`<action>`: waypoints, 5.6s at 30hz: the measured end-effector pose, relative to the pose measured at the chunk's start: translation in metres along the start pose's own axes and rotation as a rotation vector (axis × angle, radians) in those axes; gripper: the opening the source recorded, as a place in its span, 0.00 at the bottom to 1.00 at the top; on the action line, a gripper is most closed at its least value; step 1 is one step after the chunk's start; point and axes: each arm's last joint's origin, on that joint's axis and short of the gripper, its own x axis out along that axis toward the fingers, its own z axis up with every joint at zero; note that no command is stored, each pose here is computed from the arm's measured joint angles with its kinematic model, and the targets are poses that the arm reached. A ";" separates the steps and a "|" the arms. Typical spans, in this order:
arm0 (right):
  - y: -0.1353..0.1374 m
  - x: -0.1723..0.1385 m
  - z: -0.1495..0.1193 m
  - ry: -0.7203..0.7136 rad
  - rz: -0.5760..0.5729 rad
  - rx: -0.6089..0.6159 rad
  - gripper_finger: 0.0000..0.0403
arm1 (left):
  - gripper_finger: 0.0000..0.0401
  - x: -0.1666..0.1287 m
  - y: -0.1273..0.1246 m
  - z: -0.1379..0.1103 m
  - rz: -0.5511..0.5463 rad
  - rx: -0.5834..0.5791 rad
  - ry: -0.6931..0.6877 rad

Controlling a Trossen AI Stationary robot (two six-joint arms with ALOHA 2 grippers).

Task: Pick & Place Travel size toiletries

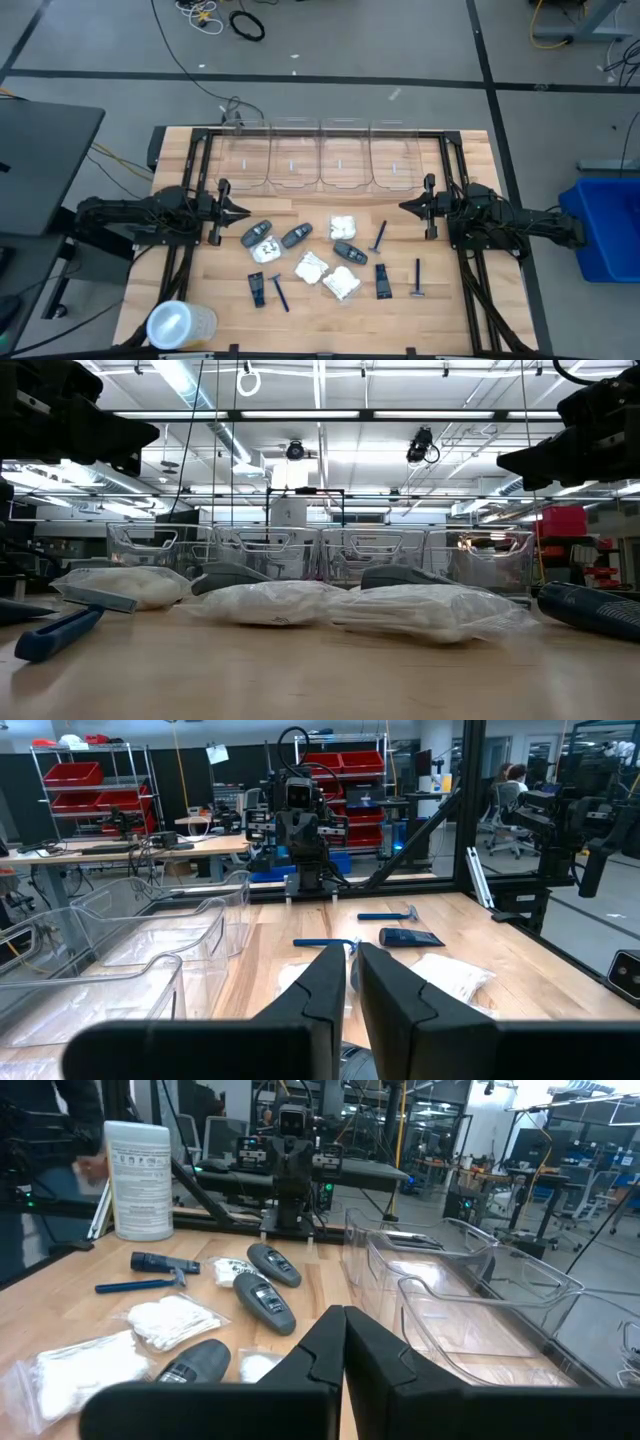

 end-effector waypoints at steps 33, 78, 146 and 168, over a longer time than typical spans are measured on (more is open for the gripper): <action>0.000 0.000 0.000 0.000 0.000 0.000 0.03 | 0.10 0.000 0.000 0.000 0.000 0.000 0.000; 0.000 0.000 0.000 0.000 0.000 0.000 0.03 | 0.10 0.000 0.000 0.001 0.000 0.000 -0.005; 0.000 0.000 0.000 0.000 0.000 0.000 0.03 | 0.10 0.048 0.009 0.181 0.105 -0.082 -0.055; 0.000 0.000 0.000 0.000 0.000 0.000 0.03 | 0.10 0.064 0.007 0.142 0.086 -0.145 0.316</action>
